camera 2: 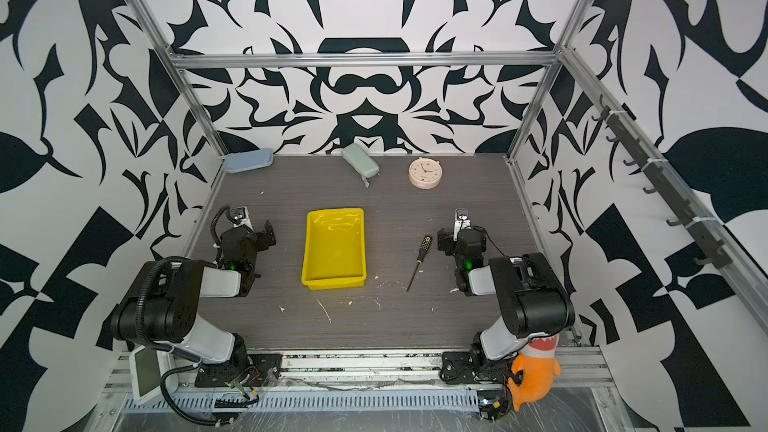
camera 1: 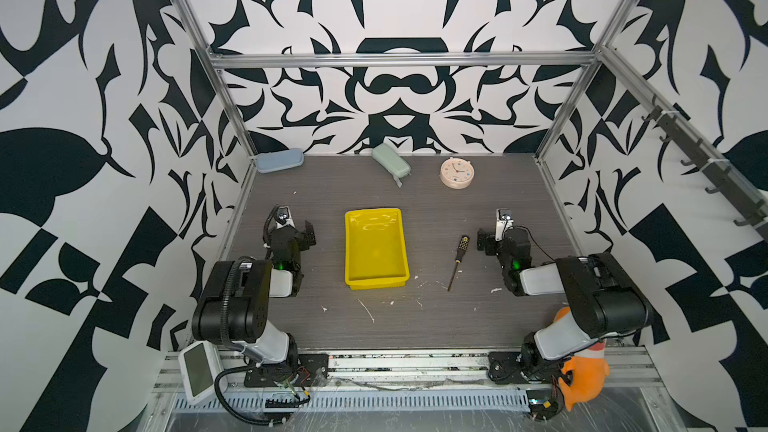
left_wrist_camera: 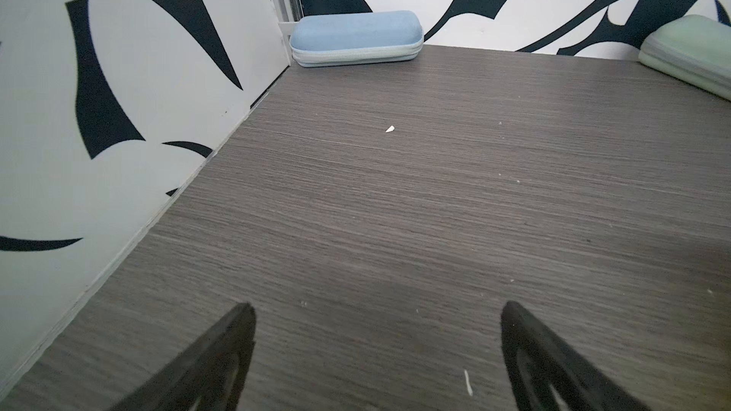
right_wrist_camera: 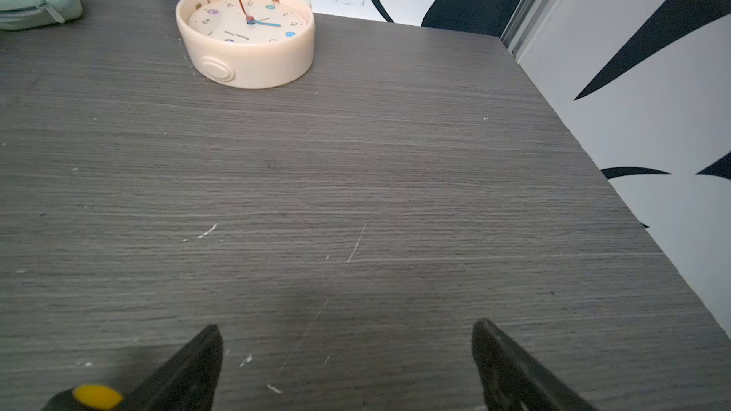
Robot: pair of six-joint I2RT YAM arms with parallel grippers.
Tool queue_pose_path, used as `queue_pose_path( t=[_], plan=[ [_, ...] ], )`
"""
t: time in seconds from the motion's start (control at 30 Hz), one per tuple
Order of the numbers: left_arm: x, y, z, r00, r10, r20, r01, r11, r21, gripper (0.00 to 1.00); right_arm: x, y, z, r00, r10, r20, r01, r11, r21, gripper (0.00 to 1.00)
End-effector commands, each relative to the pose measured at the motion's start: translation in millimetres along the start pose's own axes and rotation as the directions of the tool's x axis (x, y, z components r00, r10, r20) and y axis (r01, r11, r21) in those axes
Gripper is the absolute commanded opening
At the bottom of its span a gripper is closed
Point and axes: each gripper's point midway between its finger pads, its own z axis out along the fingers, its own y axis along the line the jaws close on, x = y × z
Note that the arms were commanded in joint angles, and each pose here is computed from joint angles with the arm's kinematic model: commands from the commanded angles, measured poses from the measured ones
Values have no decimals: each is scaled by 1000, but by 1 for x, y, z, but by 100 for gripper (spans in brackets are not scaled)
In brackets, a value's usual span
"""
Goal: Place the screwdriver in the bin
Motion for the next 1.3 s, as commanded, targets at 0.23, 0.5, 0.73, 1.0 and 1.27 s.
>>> queue_pose_path(
  t=[0.23,0.5,0.73,1.0,1.27],
  plan=[
    [-10,-1,3,999,-21,25,21,1000,6,99,-21,4,-2,997,21,72,-19,999,-33,100],
    [-9,-1,3,1000,-21,24,20,1000,6,99,-20,6,-3,997,18,74,-15,999,-42,100],
    [-9,-1,3,1000,-21,24,20,1000,6,99,-20,7,0,998,6,60,-3,999,-42,100],
    [-10,-1,3,999,-20,27,20,1000,7,99,-21,6,0,998,7,62,-4,999,-41,100],
    [-10,-2,4,1000,-21,20,20,1000,11,99,-21,3,1,998,16,59,-14,1000,-21,100]
  ],
)
